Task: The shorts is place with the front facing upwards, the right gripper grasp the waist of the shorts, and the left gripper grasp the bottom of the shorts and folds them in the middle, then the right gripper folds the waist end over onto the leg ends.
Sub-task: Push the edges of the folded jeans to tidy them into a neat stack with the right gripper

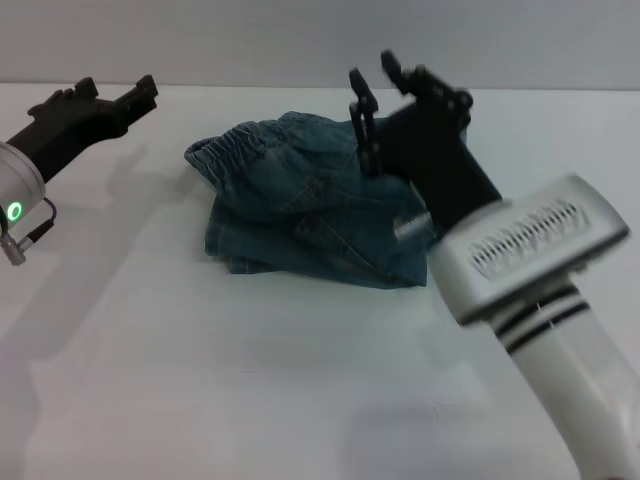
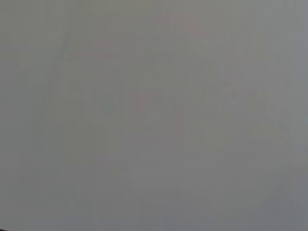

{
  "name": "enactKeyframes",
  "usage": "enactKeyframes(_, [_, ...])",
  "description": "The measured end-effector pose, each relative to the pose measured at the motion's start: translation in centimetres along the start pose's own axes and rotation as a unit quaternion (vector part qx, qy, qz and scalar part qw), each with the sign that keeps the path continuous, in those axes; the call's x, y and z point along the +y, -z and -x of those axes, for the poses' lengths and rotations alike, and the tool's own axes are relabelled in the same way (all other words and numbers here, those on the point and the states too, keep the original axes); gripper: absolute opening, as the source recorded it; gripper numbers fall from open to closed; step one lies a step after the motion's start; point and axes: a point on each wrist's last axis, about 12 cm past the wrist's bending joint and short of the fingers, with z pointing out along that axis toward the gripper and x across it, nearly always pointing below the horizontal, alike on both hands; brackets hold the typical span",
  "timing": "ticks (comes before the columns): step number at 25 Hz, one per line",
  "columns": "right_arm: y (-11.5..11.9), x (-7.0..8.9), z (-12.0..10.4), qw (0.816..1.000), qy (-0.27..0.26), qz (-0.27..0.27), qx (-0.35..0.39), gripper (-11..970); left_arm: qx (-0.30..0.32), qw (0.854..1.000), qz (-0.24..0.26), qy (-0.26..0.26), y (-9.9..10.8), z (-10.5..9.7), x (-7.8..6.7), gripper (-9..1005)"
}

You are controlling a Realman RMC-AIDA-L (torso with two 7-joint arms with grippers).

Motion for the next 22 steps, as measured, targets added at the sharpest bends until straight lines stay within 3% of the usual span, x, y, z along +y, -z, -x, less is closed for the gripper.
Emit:
enactKeyframes(3, [1.5, 0.5, -0.6, 0.998, -0.055, 0.026, -0.001, 379, -0.016, 1.000, -0.003, -0.004, 0.1, 0.3, 0.0, 861])
enactKeyframes(4, [2.3, 0.6, -1.1, 0.996, -0.075, 0.041, -0.001, 137, -0.025, 1.000, -0.005, -0.007, 0.2, 0.3, -0.1, 861])
enactKeyframes(10, [4.4, 0.5, -2.0, 0.995, -0.071, 0.071, -0.027, -1, -0.087, 0.995, -0.039, -0.037, 0.9, -0.3, -0.3, 861])
enactKeyframes(14, [4.9, -1.4, -3.3, 0.992, -0.118, 0.042, -0.012, -1, -0.120, 0.988, -0.031, -0.087, 1.4, -1.4, -0.3, 861])
enactKeyframes(17, [5.2, -1.7, -3.7, 0.991, -0.126, 0.043, -0.003, -1, -0.124, 0.984, -0.022, -0.125, 1.6, -2.4, -0.1, 861])
enactKeyframes(22, [6.3, -1.6, -4.8, 0.988, -0.148, 0.044, 0.029, -2, -0.157, 0.979, -0.009, -0.126, 2.9, -3.3, 0.7, 861])
